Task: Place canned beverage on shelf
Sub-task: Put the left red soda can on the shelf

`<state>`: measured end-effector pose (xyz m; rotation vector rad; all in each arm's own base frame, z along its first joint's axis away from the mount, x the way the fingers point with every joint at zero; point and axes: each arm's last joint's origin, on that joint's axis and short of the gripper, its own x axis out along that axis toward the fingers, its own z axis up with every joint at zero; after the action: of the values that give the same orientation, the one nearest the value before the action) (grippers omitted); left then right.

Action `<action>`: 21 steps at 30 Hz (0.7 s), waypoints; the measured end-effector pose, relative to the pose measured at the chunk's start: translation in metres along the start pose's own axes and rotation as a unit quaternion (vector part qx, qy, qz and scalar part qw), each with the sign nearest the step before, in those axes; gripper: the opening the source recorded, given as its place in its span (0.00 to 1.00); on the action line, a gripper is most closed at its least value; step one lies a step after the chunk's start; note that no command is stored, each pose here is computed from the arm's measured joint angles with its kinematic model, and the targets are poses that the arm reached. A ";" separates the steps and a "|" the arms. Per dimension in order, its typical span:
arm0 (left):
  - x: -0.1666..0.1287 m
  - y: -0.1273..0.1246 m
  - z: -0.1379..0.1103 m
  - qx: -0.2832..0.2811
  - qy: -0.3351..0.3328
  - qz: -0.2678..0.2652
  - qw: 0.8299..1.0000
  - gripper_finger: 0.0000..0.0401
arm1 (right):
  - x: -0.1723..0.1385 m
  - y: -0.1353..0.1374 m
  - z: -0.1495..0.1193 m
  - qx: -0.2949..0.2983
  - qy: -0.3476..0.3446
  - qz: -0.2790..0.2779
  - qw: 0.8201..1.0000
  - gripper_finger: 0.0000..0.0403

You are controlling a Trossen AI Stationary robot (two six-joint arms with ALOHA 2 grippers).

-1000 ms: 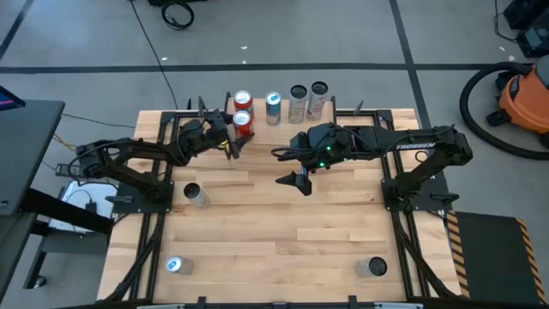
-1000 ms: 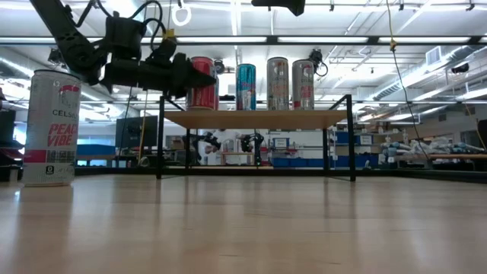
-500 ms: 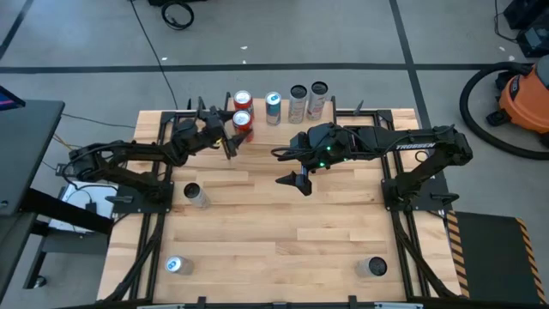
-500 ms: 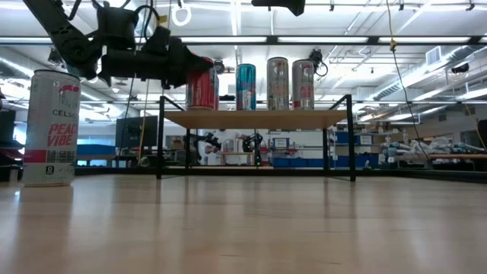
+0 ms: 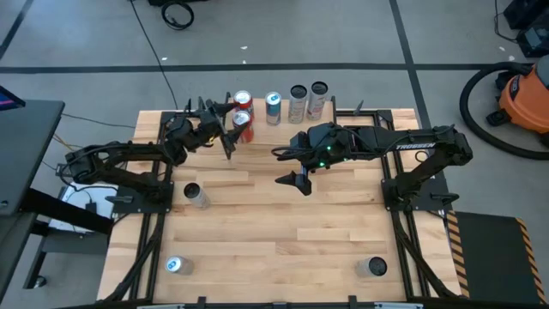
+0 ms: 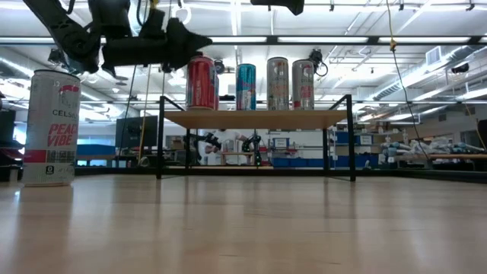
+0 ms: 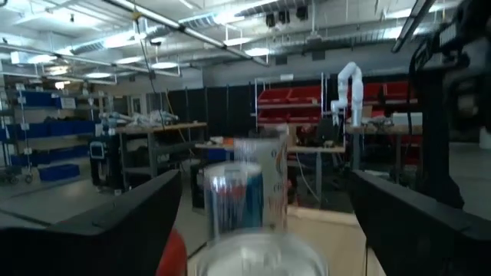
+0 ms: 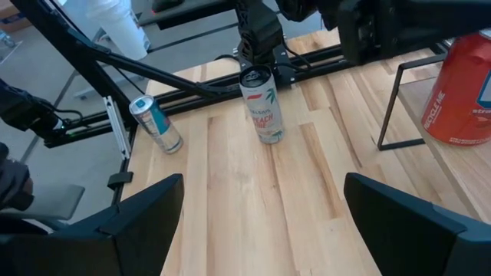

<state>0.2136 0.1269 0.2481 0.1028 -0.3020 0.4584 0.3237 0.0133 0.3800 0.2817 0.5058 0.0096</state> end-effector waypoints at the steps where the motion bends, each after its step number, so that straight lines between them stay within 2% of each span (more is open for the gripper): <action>1: 0.001 0.000 0.003 -0.003 -0.002 0.000 1.000 0.95 | 0.000 0.000 0.000 0.000 -0.001 0.000 1.000 0.92; 3: 0.005 0.000 0.011 -0.012 -0.005 0.000 1.000 0.95 | 0.000 0.000 0.001 0.000 -0.004 0.001 1.000 0.92; 6: 0.014 -0.004 0.019 -0.012 0.028 -0.013 0.999 0.95 | 0.000 0.000 0.001 0.000 -0.005 0.002 1.000 0.92; 15: 0.049 -0.020 0.052 0.025 0.125 -0.056 0.990 0.95 | 0.000 0.001 0.002 0.000 -0.008 0.003 1.000 0.92; 18: 0.056 -0.019 0.071 0.034 0.171 -0.050 0.983 0.95 | 0.000 0.000 0.002 0.000 -0.009 0.002 1.000 0.92; 21: 0.055 -0.016 0.087 0.046 0.206 -0.013 0.977 0.95 | 0.000 0.000 0.002 0.000 -0.009 0.002 1.000 0.92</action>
<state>0.2449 0.1214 0.3472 0.0990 0.1287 0.4558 0.3246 0.0133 0.3815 0.2821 0.4882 0.0121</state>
